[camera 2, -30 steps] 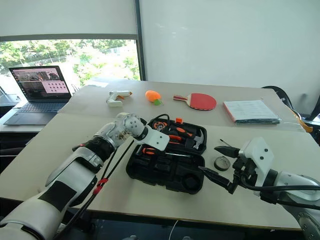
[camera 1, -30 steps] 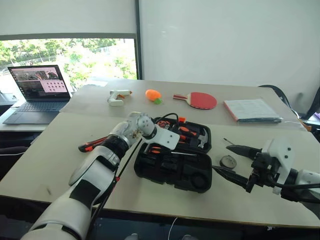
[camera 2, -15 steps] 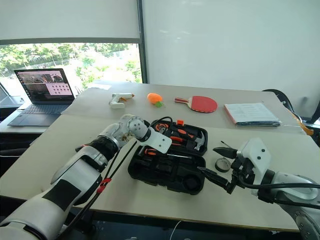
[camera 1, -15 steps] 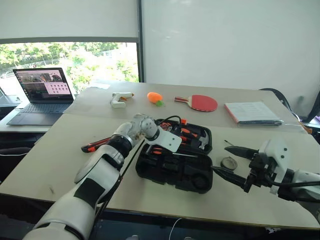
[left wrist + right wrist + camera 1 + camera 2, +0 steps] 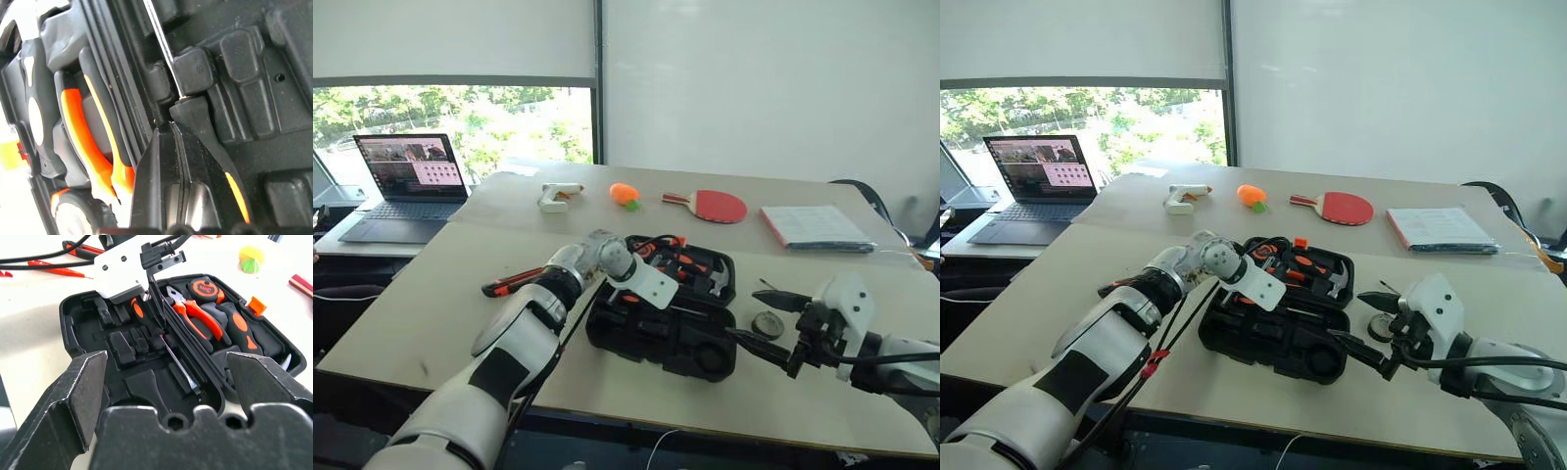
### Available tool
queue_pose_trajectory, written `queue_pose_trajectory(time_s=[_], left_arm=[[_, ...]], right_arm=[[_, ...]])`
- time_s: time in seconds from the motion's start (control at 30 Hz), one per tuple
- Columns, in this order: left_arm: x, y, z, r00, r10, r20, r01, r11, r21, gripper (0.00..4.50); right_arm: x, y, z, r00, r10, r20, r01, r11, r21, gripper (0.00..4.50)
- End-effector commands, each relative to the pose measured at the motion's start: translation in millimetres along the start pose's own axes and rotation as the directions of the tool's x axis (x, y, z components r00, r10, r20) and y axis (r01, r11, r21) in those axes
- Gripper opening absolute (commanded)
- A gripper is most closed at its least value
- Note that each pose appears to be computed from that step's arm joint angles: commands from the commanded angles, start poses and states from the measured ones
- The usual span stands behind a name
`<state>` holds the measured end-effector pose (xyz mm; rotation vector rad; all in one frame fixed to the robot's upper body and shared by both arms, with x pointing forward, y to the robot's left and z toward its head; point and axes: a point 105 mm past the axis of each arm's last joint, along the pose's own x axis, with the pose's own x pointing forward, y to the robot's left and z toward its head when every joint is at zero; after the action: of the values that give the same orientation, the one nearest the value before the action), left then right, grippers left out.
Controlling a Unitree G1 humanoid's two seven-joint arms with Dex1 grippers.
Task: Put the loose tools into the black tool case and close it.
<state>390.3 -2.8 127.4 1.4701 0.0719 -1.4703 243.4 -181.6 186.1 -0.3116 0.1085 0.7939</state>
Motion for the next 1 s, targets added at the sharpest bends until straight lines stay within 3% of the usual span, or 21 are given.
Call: queue_pose_trajectory(time_s=[0.03, 0.23, 0.33, 0.5, 0.7, 0.8, 1.0], left_arm=[[-17.4, 10.3, -0.6, 0.989, 0.077, 0.13, -0.046, 0.973, -0.228, 0.05], [-87.3, 37.0, -5.2, 0.915, 0.26, 0.308, -0.056, 0.84, -0.54, 0.05], [-130.3, 36.6, -0.8, 0.849, 0.302, 0.434, 0.066, 0.754, -0.653, 0.73], [-175.7, 9.2, 15.8, 0.757, 0.299, 0.581, 0.146, 0.79, -0.596, 2.46], [-201.1, -5.6, 31.5, 0.714, 0.298, 0.633, 0.198, 0.782, -0.591, 4.36], [-206.4, -9.8, 35.9, 0.716, 0.292, 0.634, 0.198, 0.786, -0.585, 4.44], [-210.4, -8.6, 49.2, 0.701, 0.307, 0.644, 0.178, 0.799, -0.575, 4.44]], right_arm=[[-4.3, -4.5, 7.9, 0.999, -0.02, 0.025, 0.021, 0.999, -0.035, 4.5], [-16.5, -11.8, 8.9, 0.998, -0.065, 0.008, 0.065, 0.997, -0.033, 4.5], [-33.5, -23.0, 3.1, 0.992, -0.118, -0.042, 0.117, 0.992, -0.036, 4.5], [-78.2, -59.0, -18.3, 0.951, -0.264, -0.157, 0.268, 0.964, -0.001, 4.5], [-148.3, -87.7, -46.7, 0.862, -0.392, -0.321, 0.423, 0.905, 0.03, 4.5], [-164.0, -93.5, -52.2, 0.832, -0.413, -0.37, 0.456, 0.889, 0.033, 4.5], [-122.6, -117.3, -61.1, 0.821, -0.39, -0.417, 0.428, 0.904, -0.004, 4.5]])
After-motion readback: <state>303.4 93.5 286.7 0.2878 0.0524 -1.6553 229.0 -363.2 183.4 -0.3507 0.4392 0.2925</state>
